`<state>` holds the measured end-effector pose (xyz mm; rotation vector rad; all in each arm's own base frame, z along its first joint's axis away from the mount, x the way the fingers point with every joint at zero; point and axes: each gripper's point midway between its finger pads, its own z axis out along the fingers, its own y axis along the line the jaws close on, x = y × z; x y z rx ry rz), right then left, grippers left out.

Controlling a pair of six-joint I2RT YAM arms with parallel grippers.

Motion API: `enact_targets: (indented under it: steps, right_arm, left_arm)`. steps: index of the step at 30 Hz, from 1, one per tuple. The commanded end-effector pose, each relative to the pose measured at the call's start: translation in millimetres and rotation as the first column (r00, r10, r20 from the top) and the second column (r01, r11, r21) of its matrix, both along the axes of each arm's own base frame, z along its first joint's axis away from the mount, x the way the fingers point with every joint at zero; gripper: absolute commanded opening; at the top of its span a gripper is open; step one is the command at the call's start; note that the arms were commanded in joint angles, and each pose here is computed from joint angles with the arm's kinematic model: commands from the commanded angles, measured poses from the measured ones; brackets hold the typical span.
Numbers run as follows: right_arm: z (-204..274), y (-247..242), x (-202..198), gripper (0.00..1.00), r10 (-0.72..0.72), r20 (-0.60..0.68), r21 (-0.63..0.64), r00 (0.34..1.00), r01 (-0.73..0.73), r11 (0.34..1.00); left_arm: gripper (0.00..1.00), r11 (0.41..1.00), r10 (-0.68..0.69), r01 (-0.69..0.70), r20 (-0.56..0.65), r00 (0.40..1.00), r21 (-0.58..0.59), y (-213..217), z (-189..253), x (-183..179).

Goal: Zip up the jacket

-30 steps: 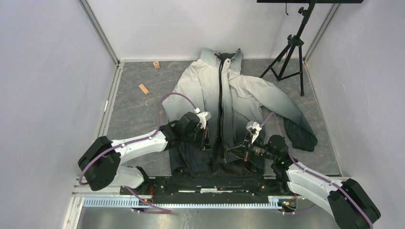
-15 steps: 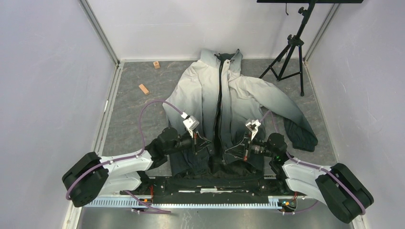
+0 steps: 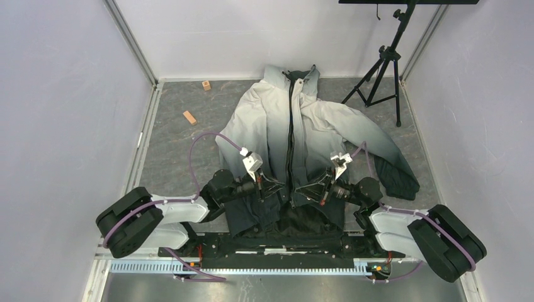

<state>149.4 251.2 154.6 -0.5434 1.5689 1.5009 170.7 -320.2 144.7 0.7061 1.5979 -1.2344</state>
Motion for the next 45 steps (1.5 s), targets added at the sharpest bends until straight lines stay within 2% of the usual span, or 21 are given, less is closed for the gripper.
enact_targets:
  steps: [1, 9, 21, 32, 36, 45]
  right_arm:
    - [-42.7, -22.1, -25.1, 0.00, -0.051, -0.082, -0.039, 0.995, 0.048, 0.998]
    - [-35.5, -24.7, -26.3, 0.00, -0.064, -0.078, -0.001, 0.995, 0.065, 0.998]
    - [-35.0, -33.5, -26.8, 0.00, -0.103, -0.066, 0.014, 0.992, 0.104, 0.994]
    - [-7.2, -36.1, -37.6, 0.00, -0.073, -0.081, 0.124, 0.994, 0.083, 0.989]
    - [-1.7, -37.6, -38.2, 0.00, -0.079, -0.080, 0.146, 0.994, 0.090, 0.985]
    - [1.8, -42.6, -36.3, 0.00, -0.120, -0.023, 0.169, 0.992, 0.122, 0.978]
  left_arm:
    - [0.02, 0.991, -0.025, 0.036, 0.087, 0.996, -0.126, -4.0, 39.3, -3.7]
    - [0.02, 0.992, -0.015, 0.026, 0.084, 0.996, -0.122, -1.6, 40.9, -3.5]
    - [0.02, 0.981, 0.059, -0.045, 0.069, 0.996, -0.187, 10.1, 57.5, 0.6]
    - [0.02, 0.958, 0.086, -0.071, 0.042, 0.995, -0.276, 11.3, 70.5, 4.4]
    - [0.02, 0.958, 0.093, -0.081, 0.031, 0.995, -0.274, 10.6, 68.5, 6.5]
    - [0.02, 0.944, 0.166, -0.155, 0.013, 0.986, -0.291, 20.4, 72.8, 15.0]
